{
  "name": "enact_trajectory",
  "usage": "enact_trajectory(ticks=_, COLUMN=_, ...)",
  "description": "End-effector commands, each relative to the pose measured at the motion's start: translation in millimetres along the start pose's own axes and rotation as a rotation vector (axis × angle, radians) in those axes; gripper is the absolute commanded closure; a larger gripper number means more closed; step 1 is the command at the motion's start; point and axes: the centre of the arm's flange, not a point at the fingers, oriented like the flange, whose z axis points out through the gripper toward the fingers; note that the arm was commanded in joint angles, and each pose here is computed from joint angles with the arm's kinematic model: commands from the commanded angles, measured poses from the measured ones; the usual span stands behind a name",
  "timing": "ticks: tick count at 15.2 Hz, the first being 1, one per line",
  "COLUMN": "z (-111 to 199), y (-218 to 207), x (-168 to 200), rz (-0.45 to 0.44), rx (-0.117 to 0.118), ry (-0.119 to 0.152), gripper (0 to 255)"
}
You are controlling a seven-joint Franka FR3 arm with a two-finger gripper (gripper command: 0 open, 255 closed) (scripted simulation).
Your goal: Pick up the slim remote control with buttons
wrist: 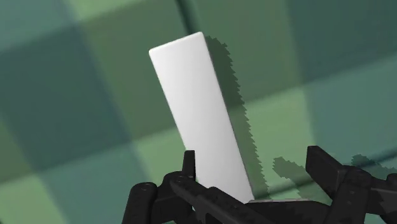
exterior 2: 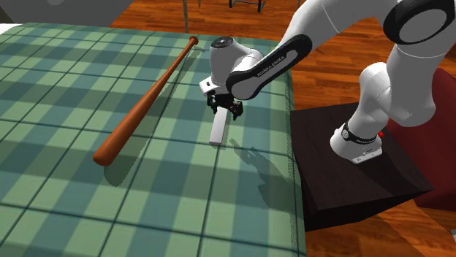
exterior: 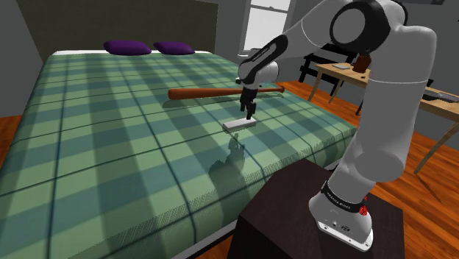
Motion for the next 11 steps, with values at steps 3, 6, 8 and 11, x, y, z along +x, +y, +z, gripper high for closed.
enact_trajectory(ticks=3, z=31.5, y=27.6, x=12.9, rz=-0.102, rx=-0.001, ry=-0.011, gripper=0)
enact_trajectory(ticks=6, z=47.3, y=27.9, x=12.8, rz=-0.102, rx=-0.001, ry=-0.011, gripper=0)
enact_trajectory(ticks=8, z=57.9, y=28.2, x=12.7, rz=-0.102, rx=-0.001, ry=-0.011, gripper=0)
enact_trajectory(ticks=11, z=71.5, y=28.4, x=12.6, rz=-0.102, rx=-0.001, ry=-0.011, gripper=0)
